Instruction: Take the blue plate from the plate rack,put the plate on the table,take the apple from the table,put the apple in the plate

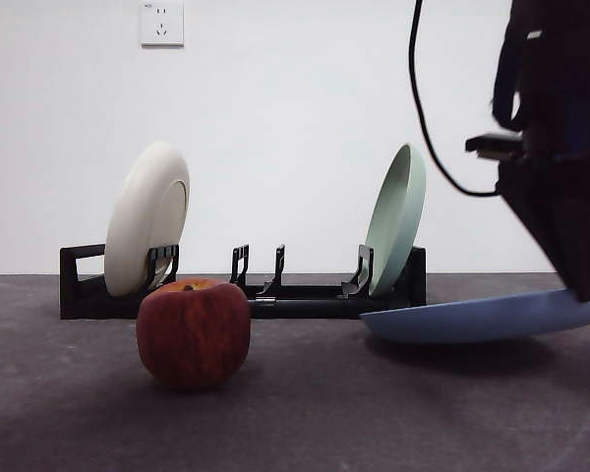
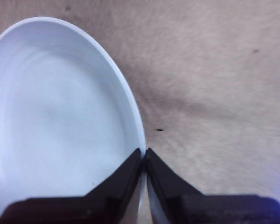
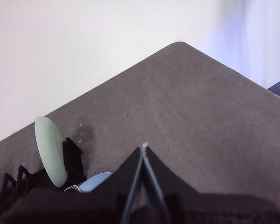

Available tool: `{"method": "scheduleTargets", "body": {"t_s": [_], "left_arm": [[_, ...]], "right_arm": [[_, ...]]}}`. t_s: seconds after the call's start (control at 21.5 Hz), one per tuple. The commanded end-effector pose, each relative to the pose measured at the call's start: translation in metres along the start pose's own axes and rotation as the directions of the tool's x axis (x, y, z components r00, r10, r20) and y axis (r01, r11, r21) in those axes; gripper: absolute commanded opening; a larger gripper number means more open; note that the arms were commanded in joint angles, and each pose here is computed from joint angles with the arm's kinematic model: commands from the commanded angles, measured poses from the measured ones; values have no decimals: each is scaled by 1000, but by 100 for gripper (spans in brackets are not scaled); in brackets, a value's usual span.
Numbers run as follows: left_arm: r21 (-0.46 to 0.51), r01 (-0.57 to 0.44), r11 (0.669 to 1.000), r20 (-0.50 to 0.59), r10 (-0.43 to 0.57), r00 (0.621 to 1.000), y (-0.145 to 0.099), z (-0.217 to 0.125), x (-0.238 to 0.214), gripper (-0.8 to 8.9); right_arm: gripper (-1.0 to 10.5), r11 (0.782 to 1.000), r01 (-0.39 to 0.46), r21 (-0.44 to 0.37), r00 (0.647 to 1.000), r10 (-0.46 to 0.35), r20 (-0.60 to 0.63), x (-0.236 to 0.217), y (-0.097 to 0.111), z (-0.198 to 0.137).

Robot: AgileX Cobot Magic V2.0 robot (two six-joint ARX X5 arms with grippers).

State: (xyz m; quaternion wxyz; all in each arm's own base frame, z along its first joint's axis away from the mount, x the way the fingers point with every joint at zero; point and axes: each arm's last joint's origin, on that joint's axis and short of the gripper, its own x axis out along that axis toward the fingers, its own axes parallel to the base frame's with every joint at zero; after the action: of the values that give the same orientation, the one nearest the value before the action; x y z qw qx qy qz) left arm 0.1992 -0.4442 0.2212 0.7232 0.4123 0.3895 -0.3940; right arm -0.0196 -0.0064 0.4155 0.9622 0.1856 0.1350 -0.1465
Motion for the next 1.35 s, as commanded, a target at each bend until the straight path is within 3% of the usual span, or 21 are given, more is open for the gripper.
{"method": "scheduleTargets", "body": {"t_s": [0.05, 0.61, 0.79, 0.98, 1.35], "left_arm": [[-20, 6, 1000, -25, -7, 1000, 3, -3, 16, -7], [-43, 148, 988, -21, -149, 989, 9, -5, 27, 8], [-43, 149, 988, -22, -150, 988, 9, -5, 27, 16], [-57, 135, 989, -49, -138, 989, 17, -9, 29, 130], [-100, 121, 988, -118, -133, 984, 26, -18, 29, 130]], "right_arm": [[1, 1000, -6, -8, 1000, 7, 4, -1, 0, 0], [1, 1000, -1, -11, 1000, 0, -9, -1, -1, -1], [1, 1000, 1, -7, 1000, -2, -15, -1, -1, -2], [1, 1000, 4, -6, 1000, -5, -22, -1, -1, -2], [1, 1000, -8, -12, 999, 8, -46, -1, -1, -4]]}}
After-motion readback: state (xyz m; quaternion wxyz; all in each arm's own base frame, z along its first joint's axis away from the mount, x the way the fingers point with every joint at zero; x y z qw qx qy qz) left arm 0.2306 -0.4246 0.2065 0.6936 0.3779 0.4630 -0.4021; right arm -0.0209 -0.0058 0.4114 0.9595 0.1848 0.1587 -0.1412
